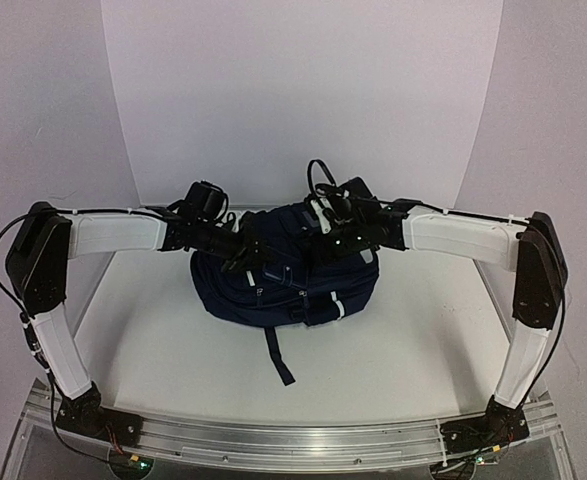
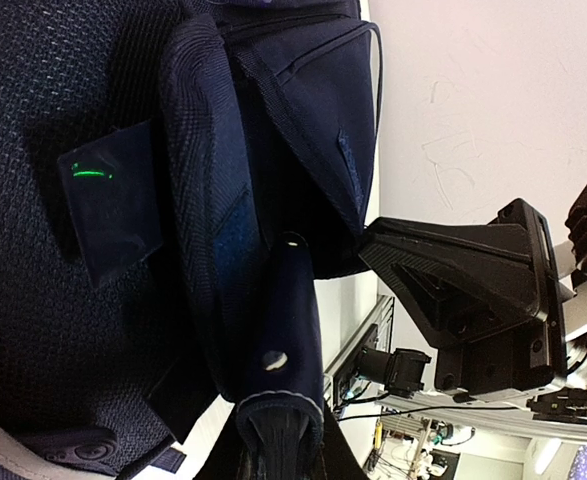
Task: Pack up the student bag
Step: Place the personal item in the student bag.
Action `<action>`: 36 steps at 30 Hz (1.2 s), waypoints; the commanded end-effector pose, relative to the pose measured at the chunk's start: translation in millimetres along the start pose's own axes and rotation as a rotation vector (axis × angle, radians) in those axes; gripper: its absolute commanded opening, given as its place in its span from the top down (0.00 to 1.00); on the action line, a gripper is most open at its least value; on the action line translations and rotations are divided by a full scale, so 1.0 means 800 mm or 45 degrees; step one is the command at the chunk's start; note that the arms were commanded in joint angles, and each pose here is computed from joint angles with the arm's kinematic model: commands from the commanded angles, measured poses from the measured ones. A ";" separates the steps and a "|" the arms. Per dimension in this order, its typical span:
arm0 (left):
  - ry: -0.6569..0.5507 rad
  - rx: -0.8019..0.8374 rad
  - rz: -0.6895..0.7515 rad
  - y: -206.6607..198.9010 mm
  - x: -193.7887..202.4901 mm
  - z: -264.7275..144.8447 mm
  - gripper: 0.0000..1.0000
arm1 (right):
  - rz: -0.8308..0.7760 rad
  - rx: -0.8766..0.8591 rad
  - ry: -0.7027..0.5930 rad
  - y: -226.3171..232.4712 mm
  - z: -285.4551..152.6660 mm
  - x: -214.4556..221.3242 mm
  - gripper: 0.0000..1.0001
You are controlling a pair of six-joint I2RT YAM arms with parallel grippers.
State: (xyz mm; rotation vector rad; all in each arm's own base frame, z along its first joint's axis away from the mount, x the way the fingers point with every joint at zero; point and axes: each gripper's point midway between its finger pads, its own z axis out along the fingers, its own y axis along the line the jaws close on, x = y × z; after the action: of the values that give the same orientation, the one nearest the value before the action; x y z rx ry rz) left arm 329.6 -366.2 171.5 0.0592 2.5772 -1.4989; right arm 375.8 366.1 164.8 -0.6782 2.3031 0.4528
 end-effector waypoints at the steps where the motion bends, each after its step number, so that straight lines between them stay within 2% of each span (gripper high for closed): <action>1: -0.047 0.047 0.003 -0.012 -0.031 0.003 1.00 | -0.015 -0.127 -0.209 0.029 -0.054 -0.066 1.00; 10: -0.263 0.097 -0.015 -0.014 -0.087 -0.020 1.00 | -0.031 -0.154 -0.178 0.032 -0.054 -0.052 1.00; 17: -0.456 0.088 -0.015 -0.005 -0.100 -0.039 1.00 | -0.007 -0.182 -0.164 0.036 -0.052 -0.049 1.00; 23: -0.429 0.117 0.007 -0.004 -0.080 0.005 1.00 | 0.055 -0.247 -0.185 0.049 -0.051 -0.069 1.00; 28: -0.380 0.238 0.037 -0.030 -0.058 0.038 1.00 | 0.113 -0.267 -0.166 0.053 -0.040 -0.070 1.00; 32: -0.412 0.297 0.049 -0.040 -0.053 0.049 1.00 | 0.141 -0.290 -0.156 0.057 -0.037 -0.071 1.00; 36: -0.464 0.280 -0.012 -0.020 -0.057 0.057 1.00 | 0.161 -0.314 -0.147 0.062 -0.037 -0.071 1.00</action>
State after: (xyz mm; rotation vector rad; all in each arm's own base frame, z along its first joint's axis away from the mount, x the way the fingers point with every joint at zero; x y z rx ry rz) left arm 370.0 -404.8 164.7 -0.1466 2.2305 -1.5786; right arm 371.4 381.2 184.5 -0.6016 2.3294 0.6502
